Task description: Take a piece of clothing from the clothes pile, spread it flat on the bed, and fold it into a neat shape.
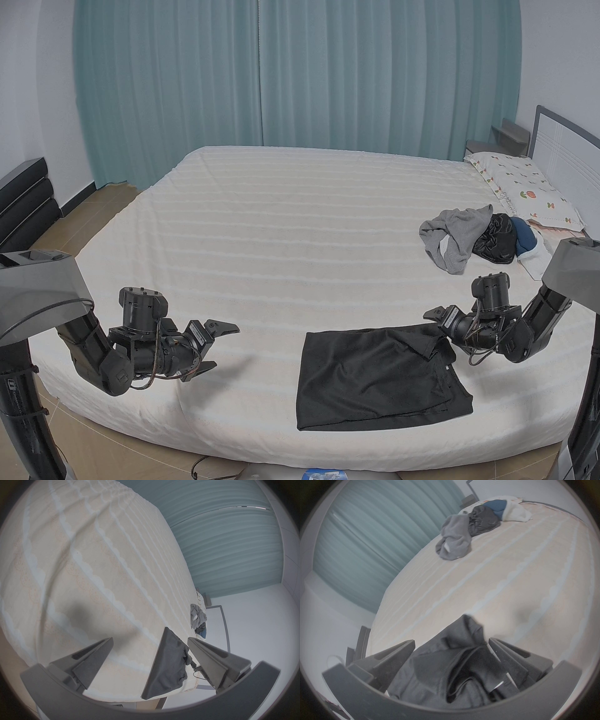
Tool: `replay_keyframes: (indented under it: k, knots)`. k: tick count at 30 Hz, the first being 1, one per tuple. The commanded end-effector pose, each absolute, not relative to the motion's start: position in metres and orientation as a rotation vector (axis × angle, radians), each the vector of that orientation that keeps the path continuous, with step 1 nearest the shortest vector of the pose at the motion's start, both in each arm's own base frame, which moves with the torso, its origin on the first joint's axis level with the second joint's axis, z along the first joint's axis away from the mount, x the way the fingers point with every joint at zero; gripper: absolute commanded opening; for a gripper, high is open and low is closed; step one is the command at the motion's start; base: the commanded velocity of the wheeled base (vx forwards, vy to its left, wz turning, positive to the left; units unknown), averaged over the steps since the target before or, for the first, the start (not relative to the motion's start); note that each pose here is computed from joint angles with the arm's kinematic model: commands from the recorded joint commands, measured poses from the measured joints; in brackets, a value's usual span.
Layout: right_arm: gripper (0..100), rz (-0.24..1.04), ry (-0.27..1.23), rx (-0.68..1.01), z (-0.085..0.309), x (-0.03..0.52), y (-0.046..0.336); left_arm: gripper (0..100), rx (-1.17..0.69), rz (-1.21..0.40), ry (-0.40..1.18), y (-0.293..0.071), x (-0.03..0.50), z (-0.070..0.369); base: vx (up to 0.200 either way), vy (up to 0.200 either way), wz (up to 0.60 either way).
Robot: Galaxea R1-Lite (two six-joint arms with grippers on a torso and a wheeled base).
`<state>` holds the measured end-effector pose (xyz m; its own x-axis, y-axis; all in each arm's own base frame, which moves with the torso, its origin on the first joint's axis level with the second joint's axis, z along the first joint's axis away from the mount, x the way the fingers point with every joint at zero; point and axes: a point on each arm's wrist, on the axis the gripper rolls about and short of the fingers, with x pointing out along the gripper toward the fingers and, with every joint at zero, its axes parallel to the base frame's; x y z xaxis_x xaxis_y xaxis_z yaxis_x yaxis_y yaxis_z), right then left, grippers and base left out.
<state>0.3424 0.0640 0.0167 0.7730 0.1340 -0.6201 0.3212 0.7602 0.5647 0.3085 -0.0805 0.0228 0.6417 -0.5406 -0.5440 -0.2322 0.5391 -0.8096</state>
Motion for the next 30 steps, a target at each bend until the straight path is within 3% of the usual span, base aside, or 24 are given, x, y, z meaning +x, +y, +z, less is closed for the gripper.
replay_keyframes:
  k: [1,7,17,30]
  knots:
    - [100,-0.178,0.675,0.758,0.015,0.346,0.038,100,-1.016,-0.213,0.892,-0.081,0.309,0.022,0.000,0.000,0.00]
    - [100,-0.133,0.671,0.787,0.022,0.342,0.036,100,-1.016,-0.213,0.892,-0.081,0.309,0.022,0.000,0.000,0.00]
    - [100,0.103,0.715,0.780,0.044,0.309,0.071,100,-1.016,-0.214,0.891,-0.081,0.309,0.022,0.000,0.000,0.00]
    - [100,0.107,0.778,0.747,0.022,0.316,0.085,100,-1.015,-0.213,0.892,-0.081,0.309,0.022,0.000,0.000,0.00]
